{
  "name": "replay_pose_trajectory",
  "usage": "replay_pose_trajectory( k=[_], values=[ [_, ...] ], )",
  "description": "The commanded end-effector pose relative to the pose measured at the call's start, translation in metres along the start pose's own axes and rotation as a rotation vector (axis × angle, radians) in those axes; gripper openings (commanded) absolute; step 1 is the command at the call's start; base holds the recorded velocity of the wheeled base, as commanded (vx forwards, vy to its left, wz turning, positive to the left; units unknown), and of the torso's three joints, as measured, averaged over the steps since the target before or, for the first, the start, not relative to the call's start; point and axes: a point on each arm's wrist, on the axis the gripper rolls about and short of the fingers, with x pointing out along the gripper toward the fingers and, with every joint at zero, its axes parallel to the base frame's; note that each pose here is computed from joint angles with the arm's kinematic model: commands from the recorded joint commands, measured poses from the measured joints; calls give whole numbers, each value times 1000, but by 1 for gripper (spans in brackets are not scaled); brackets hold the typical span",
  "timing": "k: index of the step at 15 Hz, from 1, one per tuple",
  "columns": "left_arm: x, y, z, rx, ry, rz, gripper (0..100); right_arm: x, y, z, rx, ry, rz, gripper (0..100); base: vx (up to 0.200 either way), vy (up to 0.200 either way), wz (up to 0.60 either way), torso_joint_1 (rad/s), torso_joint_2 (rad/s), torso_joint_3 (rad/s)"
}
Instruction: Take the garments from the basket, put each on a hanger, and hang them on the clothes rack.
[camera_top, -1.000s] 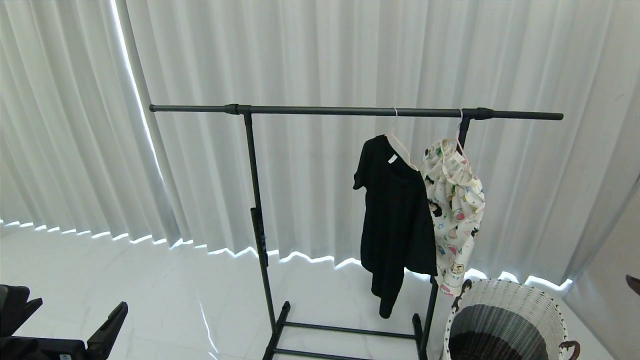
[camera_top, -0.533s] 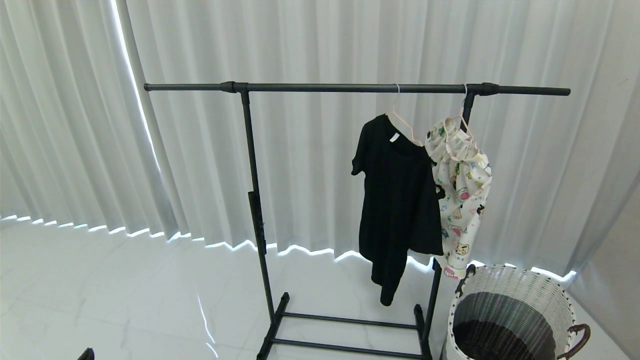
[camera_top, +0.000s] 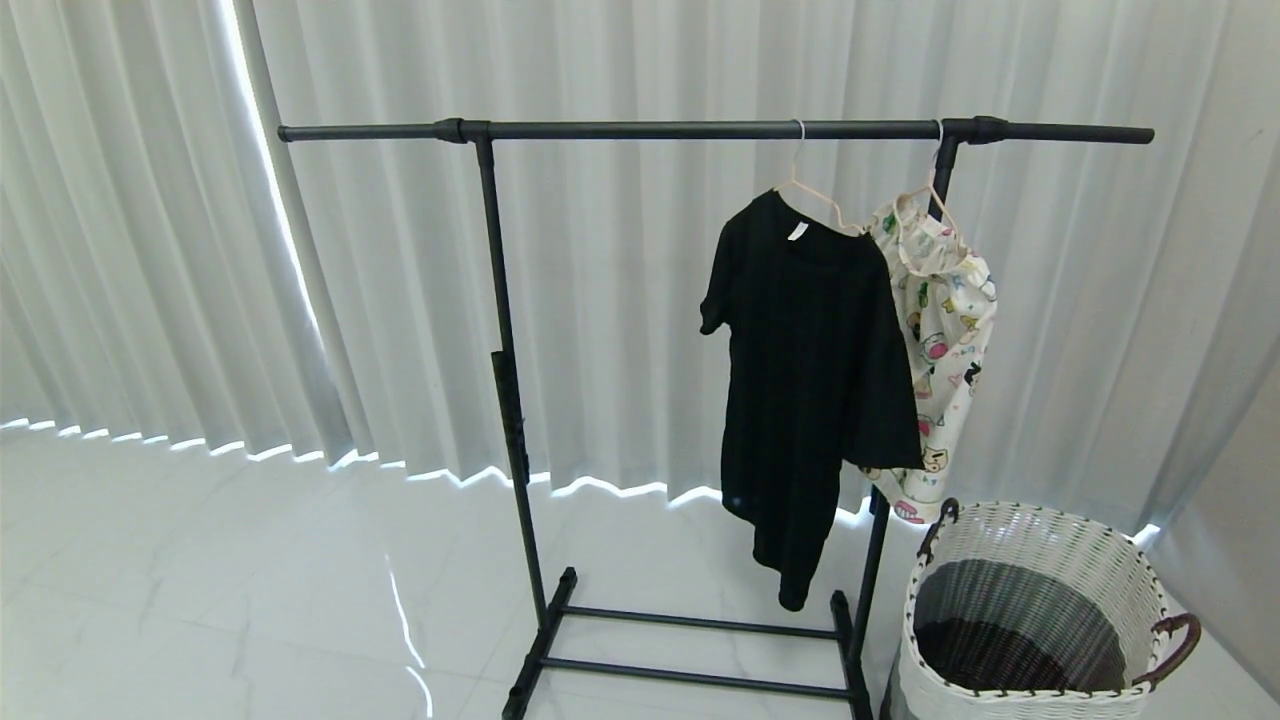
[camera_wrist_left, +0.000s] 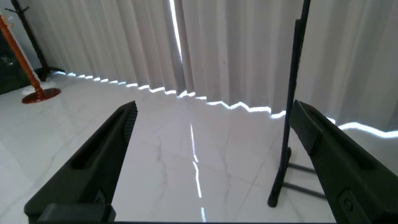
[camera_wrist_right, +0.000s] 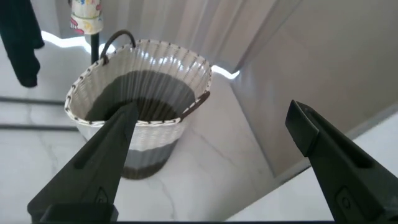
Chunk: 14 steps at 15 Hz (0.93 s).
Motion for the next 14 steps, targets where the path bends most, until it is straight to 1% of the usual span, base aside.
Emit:
replay_pose_trajectory(
  k=[1, 2, 3, 5, 6, 7, 8, 9, 10, 11, 12, 13, 14],
  values=[
    [-3, 1, -1, -12, -31, 10, 100, -18, 9, -52, 49, -139, -50, 100, 0, 0, 0, -22, 71, 51],
    [-3, 1, -1, -10, -31, 8, 100, -23, 13, -71, 70, -217, -68, 100, 0, 0, 0, 0, 0, 0],
    [-3, 1, -1, -17, -30, 6, 100, -25, 12, -70, 94, -240, -76, 100, 0, 0, 0, 0, 0, 0],
    [-3, 0, -1, -32, -31, -6, 100, -25, 11, -71, 143, -234, -98, 100, 0, 0, 0, 0, 0, 0],
    [-3, 0, -1, -44, -36, -34, 100, -24, 11, -72, 218, -230, -115, 100, 0, 0, 0, 0, 0, 0],
    [-3, 0, -1, -50, -37, -35, 100, -22, 12, -74, 264, -232, -122, 100, 0, 0, 0, 0, 0, 0],
    [-3, -1, -1, -54, -39, -49, 100, -23, 10, -70, 279, -282, -135, 100, 0, 0, 0, 0, 0, 0],
    [-3, -2, -1, -84, -49, -118, 100, -24, 9, -67, 255, -310, -145, 100, 0, 0, 0, 0, 0, 0],
    [-3, -4, 0, -129, -61, -213, 100, -24, 10, -67, 234, -311, -135, 100, 0, 0, 0, 0, 0, 0],
    [-4, -6, -1, -185, -47, -291, 100, -24, 12, -67, 219, -322, -59, 100, 0, 0, 0, 0, 0, 0],
    [-4, -7, -2, -202, -23, -318, 100, -23, 15, -69, 209, -324, 47, 100, 0, 0, 0, 0, 0, 0],
    [-4, -7, -2, -205, -22, -318, 100, -23, 17, -69, 226, -337, 149, 100, 0, 0, 0, 0, 0, 0],
    [-4, -6, -2, -210, -21, -310, 100, -23, 17, -70, 285, -333, 216, 100, 0, 0, 0, 0, 0, 0]
  ],
)
